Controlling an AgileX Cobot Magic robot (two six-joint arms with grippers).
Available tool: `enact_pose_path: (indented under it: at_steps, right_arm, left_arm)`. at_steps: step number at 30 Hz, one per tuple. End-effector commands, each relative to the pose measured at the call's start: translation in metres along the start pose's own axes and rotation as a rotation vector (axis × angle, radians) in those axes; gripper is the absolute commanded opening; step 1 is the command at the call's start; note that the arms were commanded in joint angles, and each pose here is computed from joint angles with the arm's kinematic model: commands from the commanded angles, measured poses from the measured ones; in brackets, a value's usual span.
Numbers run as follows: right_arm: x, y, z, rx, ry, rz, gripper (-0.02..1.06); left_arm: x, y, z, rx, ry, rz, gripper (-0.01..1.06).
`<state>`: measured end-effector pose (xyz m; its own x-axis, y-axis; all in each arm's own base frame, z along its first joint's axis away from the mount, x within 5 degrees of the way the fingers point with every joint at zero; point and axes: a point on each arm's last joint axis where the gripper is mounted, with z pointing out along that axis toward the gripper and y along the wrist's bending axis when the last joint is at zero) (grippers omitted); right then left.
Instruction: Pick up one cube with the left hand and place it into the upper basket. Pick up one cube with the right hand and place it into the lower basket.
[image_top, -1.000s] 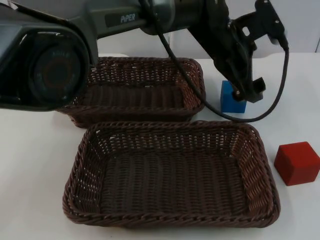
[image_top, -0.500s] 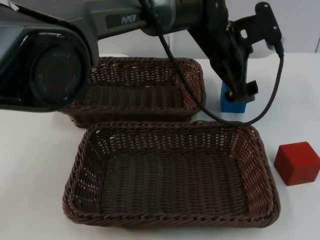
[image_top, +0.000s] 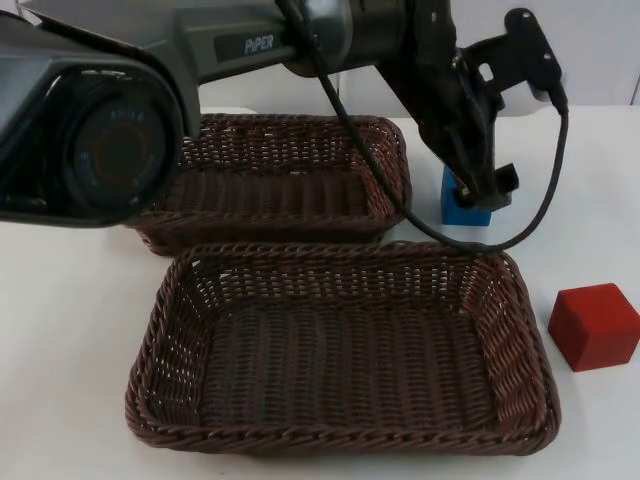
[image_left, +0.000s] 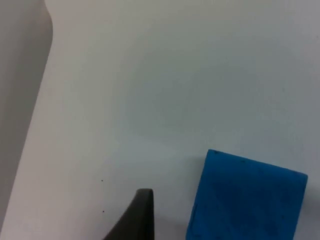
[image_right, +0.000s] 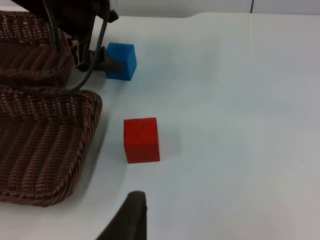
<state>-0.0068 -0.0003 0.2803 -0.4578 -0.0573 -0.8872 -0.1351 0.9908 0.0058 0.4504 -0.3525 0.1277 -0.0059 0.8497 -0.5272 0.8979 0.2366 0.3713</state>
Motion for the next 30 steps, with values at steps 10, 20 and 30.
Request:
enact_pose_path:
  at_steps: [10,20,30]
  right_arm:
    - [0.001,0.0,0.0,0.004,-0.003,-0.005,1.05]
    - [0.001,0.0,0.0,0.004,-0.003,-0.008,1.05]
    - [0.001,0.0,0.0,0.004,-0.003,-0.008,1.05]
  left_arm:
    - [0.006,-0.008,0.018,-0.01,-0.009,-0.015,1.05]
    - [0.015,-0.009,0.033,-0.054,-0.002,0.002,1.05]
    - [0.019,-0.008,0.033,-0.055,0.021,0.023,1.05]
